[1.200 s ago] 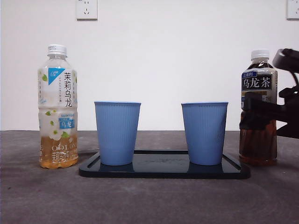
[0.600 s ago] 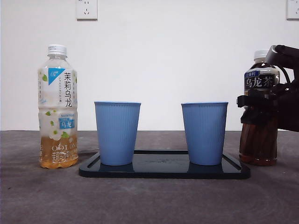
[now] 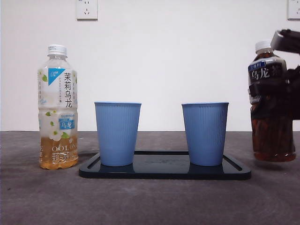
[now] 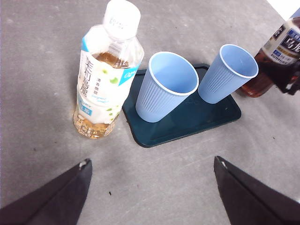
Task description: Pour the drink into the cup
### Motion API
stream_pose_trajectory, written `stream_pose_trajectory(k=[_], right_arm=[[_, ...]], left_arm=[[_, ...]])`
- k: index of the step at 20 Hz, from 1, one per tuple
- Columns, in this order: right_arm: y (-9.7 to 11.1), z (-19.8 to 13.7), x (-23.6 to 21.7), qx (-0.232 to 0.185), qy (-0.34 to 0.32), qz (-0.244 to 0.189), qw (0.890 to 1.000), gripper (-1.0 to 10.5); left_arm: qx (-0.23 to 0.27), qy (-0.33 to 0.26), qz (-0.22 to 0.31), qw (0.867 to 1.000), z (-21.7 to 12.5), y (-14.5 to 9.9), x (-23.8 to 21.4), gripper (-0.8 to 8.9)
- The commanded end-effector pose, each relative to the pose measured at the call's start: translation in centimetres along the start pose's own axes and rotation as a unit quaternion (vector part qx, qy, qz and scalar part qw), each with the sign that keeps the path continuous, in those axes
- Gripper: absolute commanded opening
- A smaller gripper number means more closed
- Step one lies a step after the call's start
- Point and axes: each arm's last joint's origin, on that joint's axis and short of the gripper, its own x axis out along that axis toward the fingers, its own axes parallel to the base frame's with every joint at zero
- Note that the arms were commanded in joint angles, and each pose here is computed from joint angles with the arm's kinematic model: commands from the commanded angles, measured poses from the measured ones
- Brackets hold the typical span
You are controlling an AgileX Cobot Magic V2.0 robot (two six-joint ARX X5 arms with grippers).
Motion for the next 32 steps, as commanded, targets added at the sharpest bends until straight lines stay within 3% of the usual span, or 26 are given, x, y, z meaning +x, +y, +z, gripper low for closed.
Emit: stream_pose_trajectory(k=[1,6,9,14,16,20,23,26,29,32], right_arm=[[0.5,4.0,-0.8,-0.049,-0.026,-0.004,0.998,0.5],[1.1,8.9,-2.5,-0.138,0.056,-0.021,0.989,0.5],[1.4,11.0,-3.6,-0.2,0.116,-0.025,0.973,0.5],[2.4,13.0,-5.2,-0.303,0.169,-0.061,0.936,0.5],[2.8,13.3,-5.7,-0.353,0.189,-0.081,0.913,0.5],[3.7,13.0,-5.6,-0.449,0.242,-0.121,0.852,0.4],[4.5,12.7,-5.0,-0.492,0.256,-0.133,0.822,0.4],[5.4,12.2,-4.3,-0.55,0.277,-0.158,0.772,0.2],[6.2,12.1,-3.9,-0.573,0.277,-0.164,0.754,0.2],[6.7,11.9,-3.5,-0.612,0.288,-0.184,0.713,0.2]], left_arm=[[0.017,-0.013,-0.003,1.0,0.6,-0.2,-0.3,4.22],[0.017,-0.013,-0.003,1.0,0.6,-0.2,-0.3,4.22],[0.02,-0.011,-0.007,1.0,0.6,-0.3,-0.3,4.22],[0.029,-0.01,-0.019,0.999,0.6,-0.7,-0.2,4.22],[0.033,-0.008,-0.025,0.999,0.6,-0.8,-0.1,4.22],[0.042,-0.003,-0.039,0.998,0.5,-1.2,0.0,4.22],[0.049,-0.002,-0.048,0.998,0.5,-1.4,0.0,4.22],[0.053,0.0,-0.055,0.997,0.4,-1.6,0.0,4.22],[0.058,-0.001,-0.061,0.996,0.4,-1.8,-0.1,4.22],[0.061,-0.001,-0.064,0.996,0.3,-2.0,-0.1,4.22]])
